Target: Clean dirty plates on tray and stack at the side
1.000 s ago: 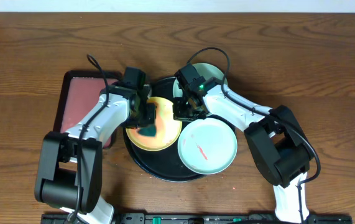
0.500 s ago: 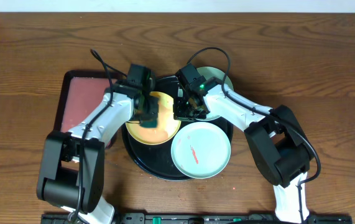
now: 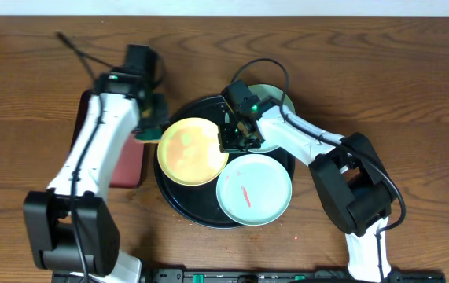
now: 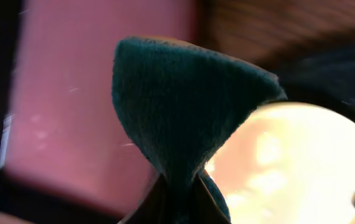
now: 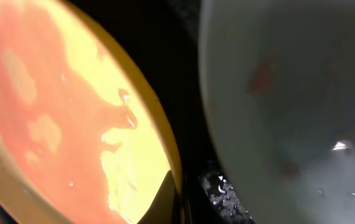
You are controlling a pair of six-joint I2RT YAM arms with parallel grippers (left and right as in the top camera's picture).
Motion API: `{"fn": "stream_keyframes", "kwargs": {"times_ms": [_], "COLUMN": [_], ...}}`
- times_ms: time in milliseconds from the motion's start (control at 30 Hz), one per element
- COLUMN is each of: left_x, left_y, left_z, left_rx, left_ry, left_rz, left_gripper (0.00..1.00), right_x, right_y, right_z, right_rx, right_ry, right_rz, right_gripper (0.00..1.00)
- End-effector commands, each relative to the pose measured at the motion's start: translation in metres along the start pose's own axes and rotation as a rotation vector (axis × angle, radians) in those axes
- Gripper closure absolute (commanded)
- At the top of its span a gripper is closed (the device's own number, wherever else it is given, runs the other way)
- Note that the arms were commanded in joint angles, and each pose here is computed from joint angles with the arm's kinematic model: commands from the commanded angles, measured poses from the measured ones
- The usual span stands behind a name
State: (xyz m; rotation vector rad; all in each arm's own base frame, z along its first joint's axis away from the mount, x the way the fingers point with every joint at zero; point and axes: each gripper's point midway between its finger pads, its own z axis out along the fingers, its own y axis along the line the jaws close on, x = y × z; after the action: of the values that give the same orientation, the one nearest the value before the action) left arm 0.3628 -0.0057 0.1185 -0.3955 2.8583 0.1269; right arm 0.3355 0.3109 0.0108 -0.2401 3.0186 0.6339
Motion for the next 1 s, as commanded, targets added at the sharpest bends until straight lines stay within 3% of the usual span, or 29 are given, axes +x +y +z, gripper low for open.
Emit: {"fn": "stream_keyframes", "kwargs": {"times_ms": [0,133,300,533,967], "left_x": [-0.01,-0.015,-0.018,-0.018,-0.018], "left_y": [0.036,0.073,0.09,0.09,0.09], "left_z": [-0.002,0.002,0.003,0.005,0.005], "left_rx": [-0.012,-0.029,-0.018,-0.017,-0.017], "left_ry": [-0.001,0.004,0.005,0.002,0.001], "left_rz": [-0.122,-0.229,-0.289,-0.29,-0.313], "left_gripper": [0.93,0.92,0.93,0.93,0.93], "right_x": [-0.019,-0.026,-0.041,-0.053,-0.038], "right_y": [0.027,0.03,0.011,0.004,0.057], "right_z": [-0.035,-0.06,-0.095,-0.162,-0.244], "right_rx": [-0.052,-0.006,0.187,0.567,1.075], "right_ry": [-0.074,-0.118,-0.237,-0.513,-0.914], "right_rz": [-0.138,-0.167,-0.207,-0.272,-0.439], "right_gripper": [0.99,0.99,0.99,0.99,0.99]}}
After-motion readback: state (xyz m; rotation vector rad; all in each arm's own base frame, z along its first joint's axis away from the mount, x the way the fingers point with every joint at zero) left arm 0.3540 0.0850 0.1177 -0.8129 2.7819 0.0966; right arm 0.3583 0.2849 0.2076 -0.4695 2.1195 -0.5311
